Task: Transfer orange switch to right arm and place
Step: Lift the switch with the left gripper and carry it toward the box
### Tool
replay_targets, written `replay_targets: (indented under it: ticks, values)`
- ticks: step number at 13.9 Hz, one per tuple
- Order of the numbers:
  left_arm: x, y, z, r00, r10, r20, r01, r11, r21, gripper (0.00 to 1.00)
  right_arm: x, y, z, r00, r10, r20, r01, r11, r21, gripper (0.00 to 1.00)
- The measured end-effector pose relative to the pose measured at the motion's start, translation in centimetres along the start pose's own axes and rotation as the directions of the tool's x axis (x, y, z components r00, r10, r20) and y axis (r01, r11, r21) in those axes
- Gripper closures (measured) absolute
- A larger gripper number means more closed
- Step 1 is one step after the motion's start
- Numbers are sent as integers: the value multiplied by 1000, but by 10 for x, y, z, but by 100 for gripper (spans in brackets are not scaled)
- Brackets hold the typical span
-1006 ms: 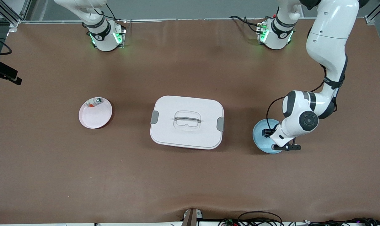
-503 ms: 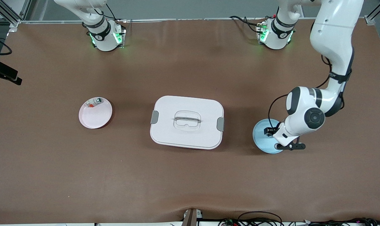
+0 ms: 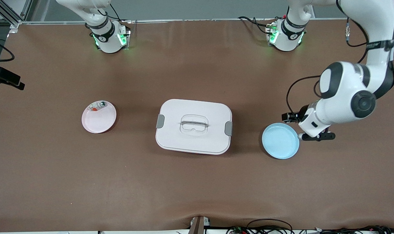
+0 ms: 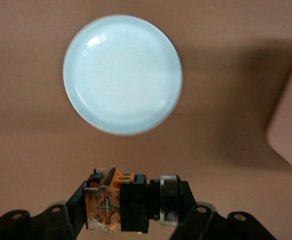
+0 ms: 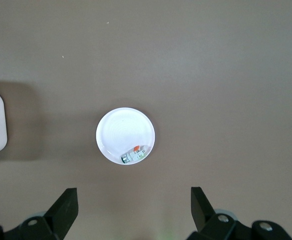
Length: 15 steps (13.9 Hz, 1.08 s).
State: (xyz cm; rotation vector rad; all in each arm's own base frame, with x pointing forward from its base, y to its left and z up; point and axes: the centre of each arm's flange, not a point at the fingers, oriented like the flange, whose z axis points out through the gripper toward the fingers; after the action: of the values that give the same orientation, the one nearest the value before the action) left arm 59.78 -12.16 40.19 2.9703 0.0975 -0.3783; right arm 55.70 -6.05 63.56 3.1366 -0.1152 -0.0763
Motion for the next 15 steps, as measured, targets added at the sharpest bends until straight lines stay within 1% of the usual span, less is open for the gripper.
replay_targets:
  ticks: [2, 4, 6, 8, 9, 11, 13, 15]
  values:
    - [-21, 17, -41, 994, -93, 48, 98, 991, -94, 28, 3, 0, 2, 1000, 1, -8, -1, 1000, 0, 0]
    - [-40, 38, -81, 971, -217, 99, 231, 959, -162, 28, 5, 1, 4, 1000, 1, -7, -1, 1000, 0, 0]
    - [-55, 70, -106, 942, -307, 134, 329, 924, -196, 28, 6, 1, 7, 1000, 2, -1, -2, 1000, 0, 0]
    - [-71, 110, -115, 904, -391, 172, 421, 883, -207, 28, 9, 2, 21, 999, 4, 41, -4, 1000, 4, 0]
    - [-78, 126, -119, 871, -447, 202, 484, 850, -207, 28, 12, 5, 28, 998, 9, 60, -9, 1000, 6, 0]
    - [-89, 151, -123, 786, -563, 257, 613, 765, -197, 28, 17, 12, 40, 996, 21, 83, -22, 1000, 7, 0]
    - [-94, 178, -124, 716, -640, 279, 697, 683, -220, 28, 22, 18, 51, 994, 24, 103, -25, 1000, 8, 0]
    - [-99, 213, -119, 639, -705, 307, 769, 589, -249, 28, 25, 24, 58, 993, 34, 114, -36, 999, 21, 0]
